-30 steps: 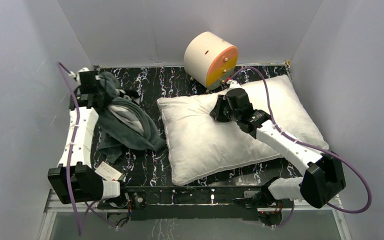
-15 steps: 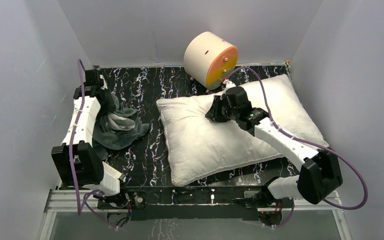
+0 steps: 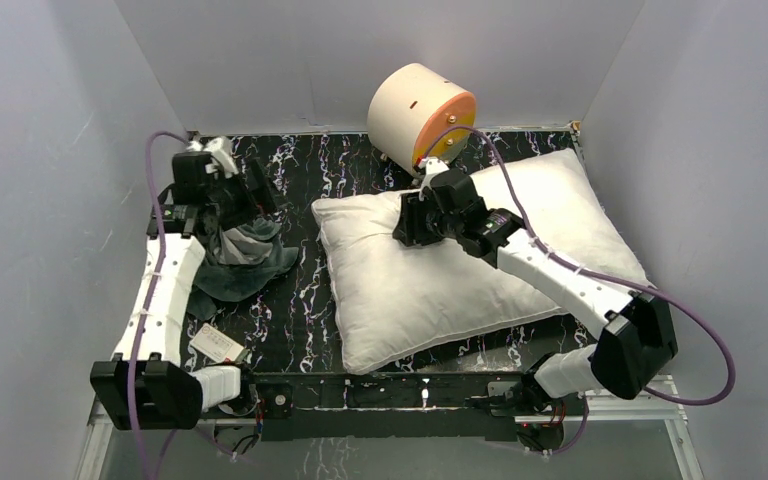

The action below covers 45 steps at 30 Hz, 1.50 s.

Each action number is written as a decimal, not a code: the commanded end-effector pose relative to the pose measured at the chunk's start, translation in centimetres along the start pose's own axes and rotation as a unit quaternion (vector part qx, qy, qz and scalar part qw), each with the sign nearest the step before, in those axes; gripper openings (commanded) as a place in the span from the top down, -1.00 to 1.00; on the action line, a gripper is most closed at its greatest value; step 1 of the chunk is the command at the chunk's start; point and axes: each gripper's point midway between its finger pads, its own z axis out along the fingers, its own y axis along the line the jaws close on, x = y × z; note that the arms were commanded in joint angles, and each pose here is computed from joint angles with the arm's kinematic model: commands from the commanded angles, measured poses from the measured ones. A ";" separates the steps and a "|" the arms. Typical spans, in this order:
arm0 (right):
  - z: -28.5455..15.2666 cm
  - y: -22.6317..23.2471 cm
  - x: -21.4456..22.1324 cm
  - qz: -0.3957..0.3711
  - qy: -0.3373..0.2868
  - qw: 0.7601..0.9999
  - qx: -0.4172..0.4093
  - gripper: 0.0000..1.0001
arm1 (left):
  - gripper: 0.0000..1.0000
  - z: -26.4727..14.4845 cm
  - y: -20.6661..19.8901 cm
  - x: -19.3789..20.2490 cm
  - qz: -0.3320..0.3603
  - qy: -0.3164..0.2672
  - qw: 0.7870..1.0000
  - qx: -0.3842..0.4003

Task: Remove the pillowcase from the pillow
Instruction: Adjust the pillowcase at the center of the board, then adjust the pillow at the center of the board.

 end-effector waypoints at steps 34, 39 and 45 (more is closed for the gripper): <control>-13.9 -12.5 -2.6 0.017 -0.151 0.949 0.276 -0.74 | 1.00 3.5 -3.9 2.4 0.089 0.011 0.996 -0.025; -15.4 -15.6 -3.6 0.047 -0.136 0.923 0.357 -0.82 | 1.00 4.6 -5.3 -0.1 0.103 0.043 0.993 -0.038; -16.8 -20.0 -2.2 0.120 -0.128 0.901 0.396 -0.93 | -0.81 3.4 -6.3 2.5 0.090 0.046 0.995 0.026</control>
